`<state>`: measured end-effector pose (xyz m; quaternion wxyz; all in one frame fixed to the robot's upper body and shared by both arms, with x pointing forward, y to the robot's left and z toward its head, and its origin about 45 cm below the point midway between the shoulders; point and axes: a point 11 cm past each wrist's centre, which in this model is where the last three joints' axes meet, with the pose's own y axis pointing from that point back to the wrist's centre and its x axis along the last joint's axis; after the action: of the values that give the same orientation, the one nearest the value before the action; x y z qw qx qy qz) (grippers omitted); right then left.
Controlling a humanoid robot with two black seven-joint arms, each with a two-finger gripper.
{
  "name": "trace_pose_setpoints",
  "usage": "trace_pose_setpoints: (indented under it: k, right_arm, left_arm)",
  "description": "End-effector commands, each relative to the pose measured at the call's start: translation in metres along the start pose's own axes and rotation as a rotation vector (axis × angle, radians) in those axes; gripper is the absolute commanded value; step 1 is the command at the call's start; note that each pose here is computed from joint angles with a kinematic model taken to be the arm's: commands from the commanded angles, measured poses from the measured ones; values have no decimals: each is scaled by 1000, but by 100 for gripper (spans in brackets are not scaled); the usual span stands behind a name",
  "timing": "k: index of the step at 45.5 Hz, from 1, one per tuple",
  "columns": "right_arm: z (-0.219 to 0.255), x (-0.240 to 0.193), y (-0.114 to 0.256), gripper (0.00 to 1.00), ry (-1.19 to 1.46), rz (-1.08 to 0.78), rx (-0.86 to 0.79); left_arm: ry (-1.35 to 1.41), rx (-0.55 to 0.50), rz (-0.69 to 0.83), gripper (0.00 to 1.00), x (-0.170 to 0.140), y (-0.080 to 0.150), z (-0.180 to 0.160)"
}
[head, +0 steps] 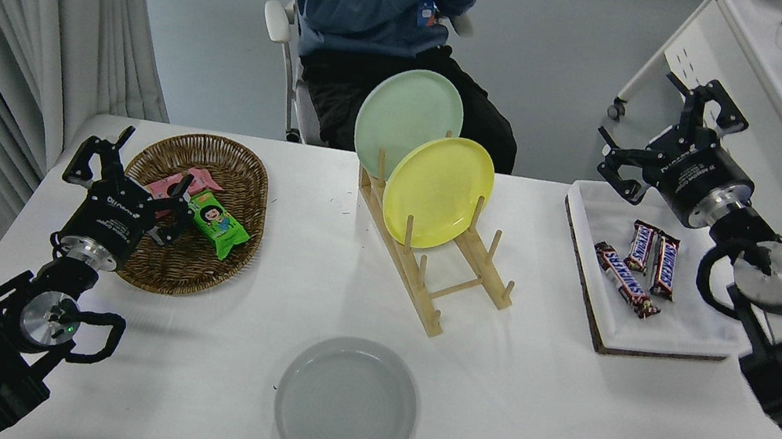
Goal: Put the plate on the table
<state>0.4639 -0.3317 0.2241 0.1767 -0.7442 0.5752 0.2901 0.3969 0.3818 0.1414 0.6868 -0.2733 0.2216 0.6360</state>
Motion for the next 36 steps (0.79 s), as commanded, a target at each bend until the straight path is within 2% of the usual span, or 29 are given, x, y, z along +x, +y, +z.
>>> trace_pose_setpoints:
  k: [1,7,14,36]
  right_arm:
    - [32,47,42,100,-101,49,17]
    - [33,64,59,100,-186,78,98]
    - [37,67,63,100,-259,85,159]
    - [58,74,65,100,-341,137,182]
  left_arm:
    - [0,0,-1,100,0,0,0]
    - [0,0,0,100,0,0,0]
    - [0,0,1,100,0,0,0]
    - [0,0,0,100,0,0,0]
